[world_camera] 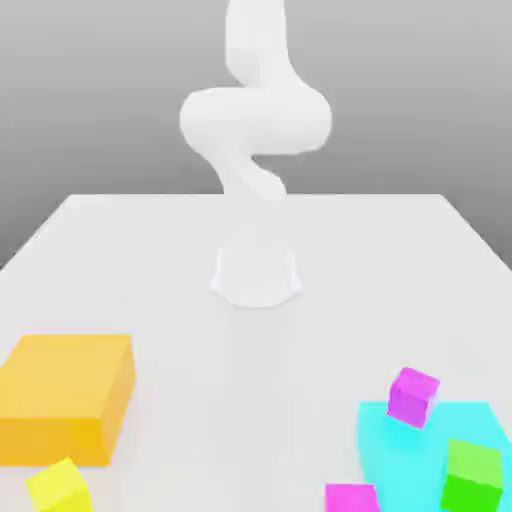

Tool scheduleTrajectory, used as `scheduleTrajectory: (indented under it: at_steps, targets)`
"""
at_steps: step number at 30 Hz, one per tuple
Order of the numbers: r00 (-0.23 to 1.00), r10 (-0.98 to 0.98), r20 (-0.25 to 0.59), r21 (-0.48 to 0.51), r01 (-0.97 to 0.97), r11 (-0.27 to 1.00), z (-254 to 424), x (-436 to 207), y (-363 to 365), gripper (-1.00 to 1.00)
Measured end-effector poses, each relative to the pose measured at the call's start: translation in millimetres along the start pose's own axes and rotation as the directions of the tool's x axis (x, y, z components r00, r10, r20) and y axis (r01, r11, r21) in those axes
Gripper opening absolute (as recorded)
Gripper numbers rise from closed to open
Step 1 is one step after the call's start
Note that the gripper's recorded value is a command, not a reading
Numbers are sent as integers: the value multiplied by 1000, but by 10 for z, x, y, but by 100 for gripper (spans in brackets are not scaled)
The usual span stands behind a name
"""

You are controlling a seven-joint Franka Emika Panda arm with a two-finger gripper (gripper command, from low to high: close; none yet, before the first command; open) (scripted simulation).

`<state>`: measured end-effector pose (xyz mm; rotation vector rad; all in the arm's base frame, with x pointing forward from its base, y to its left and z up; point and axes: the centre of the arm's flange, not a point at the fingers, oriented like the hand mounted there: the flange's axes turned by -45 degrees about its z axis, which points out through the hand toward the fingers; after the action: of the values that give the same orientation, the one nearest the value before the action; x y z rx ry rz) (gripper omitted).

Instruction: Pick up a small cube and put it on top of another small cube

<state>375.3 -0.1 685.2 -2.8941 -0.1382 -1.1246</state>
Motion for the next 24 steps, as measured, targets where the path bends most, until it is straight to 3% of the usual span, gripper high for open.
scheduleTrajectory:
  at_steps: [11,24]
  targets:
    - [909,-384,164,281,330,901,1760,-151,-187,0]
    - [601,-780,172,535,608,586,3512,-999,-710,0]
